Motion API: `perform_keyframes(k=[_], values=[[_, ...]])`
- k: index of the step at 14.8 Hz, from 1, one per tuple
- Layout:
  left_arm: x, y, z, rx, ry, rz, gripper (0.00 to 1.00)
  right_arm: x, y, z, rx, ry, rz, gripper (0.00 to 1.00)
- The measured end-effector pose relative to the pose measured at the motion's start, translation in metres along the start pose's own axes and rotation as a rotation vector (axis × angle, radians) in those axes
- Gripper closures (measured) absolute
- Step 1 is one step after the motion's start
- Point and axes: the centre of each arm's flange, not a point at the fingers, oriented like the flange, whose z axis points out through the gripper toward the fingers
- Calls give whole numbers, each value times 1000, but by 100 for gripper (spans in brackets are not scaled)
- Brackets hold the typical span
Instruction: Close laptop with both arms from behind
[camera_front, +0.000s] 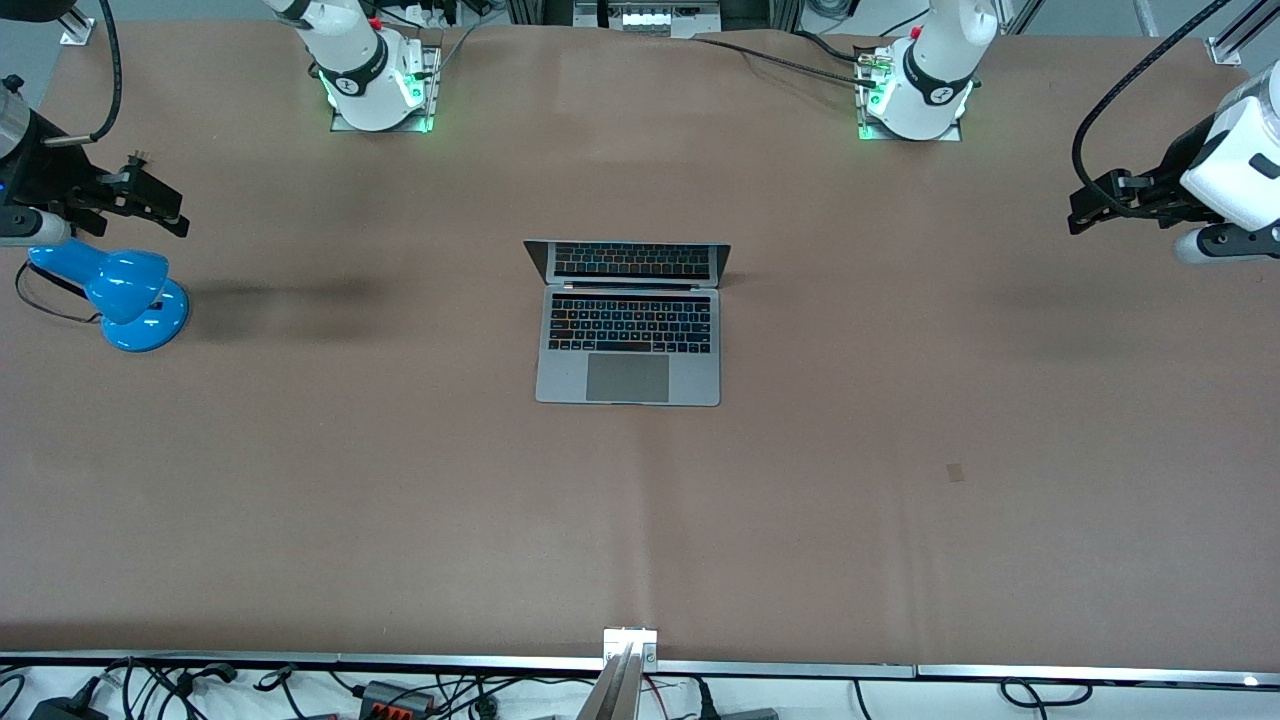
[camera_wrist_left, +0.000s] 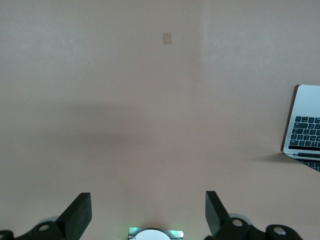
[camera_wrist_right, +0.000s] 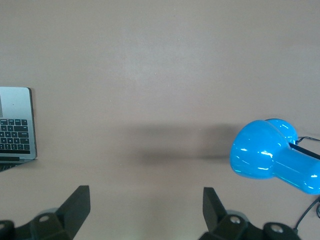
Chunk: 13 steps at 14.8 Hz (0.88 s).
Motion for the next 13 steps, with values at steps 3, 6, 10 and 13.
perform_keyframes(k=[3,6,10,13], values=[[0,0,0,0,-1,-1,26,0,0,1,0,-3,0,12],[0,-1,1,0,-5,-1,57,-1,0,2,0,-9,0,45],[-5,-4,5,-19,-56,31,96,-3,0,4,1,-32,0,86],[-6,-20,6,-74,-72,45,99,-5,0,7,2,-53,1,99]])
